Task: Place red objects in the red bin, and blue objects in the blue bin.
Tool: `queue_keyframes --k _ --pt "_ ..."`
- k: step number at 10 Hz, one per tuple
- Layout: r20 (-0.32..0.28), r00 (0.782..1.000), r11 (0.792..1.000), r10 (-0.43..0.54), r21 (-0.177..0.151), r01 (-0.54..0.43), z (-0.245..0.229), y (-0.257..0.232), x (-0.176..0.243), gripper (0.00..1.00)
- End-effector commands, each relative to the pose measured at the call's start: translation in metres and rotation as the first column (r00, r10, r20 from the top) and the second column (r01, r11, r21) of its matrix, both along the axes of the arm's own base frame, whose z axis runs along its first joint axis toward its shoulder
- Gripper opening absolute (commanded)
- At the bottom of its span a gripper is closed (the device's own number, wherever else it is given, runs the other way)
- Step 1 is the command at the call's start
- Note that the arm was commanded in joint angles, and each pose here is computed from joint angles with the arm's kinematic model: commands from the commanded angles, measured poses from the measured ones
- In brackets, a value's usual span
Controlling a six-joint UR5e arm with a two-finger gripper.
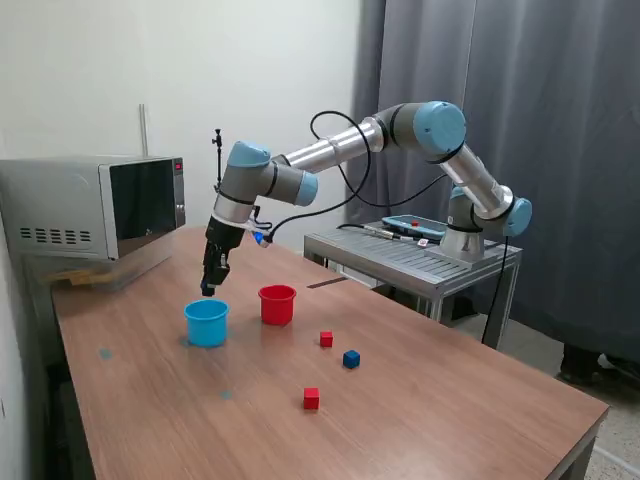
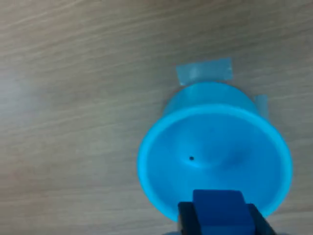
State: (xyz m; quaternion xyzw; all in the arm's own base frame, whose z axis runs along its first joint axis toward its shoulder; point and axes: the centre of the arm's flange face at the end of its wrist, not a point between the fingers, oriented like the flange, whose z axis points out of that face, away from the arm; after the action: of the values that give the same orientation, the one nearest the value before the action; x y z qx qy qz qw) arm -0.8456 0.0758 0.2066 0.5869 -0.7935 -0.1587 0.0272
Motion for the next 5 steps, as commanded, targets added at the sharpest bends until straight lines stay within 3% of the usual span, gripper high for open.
queue_keyframes --k 1,4,5 --pt "0.006 1.0 1.0 -0.017 -0.004 0.017 -0.005 0.013 0.002 0.0" --pt "0.02 1.0 1.0 -0.015 -0.015 0.015 -0.021 0.013 0.0 0.0" --pt "0.013 1.0 1.0 -0.01 -0.028 0.011 -0.02 0.012 -0.001 1.0"
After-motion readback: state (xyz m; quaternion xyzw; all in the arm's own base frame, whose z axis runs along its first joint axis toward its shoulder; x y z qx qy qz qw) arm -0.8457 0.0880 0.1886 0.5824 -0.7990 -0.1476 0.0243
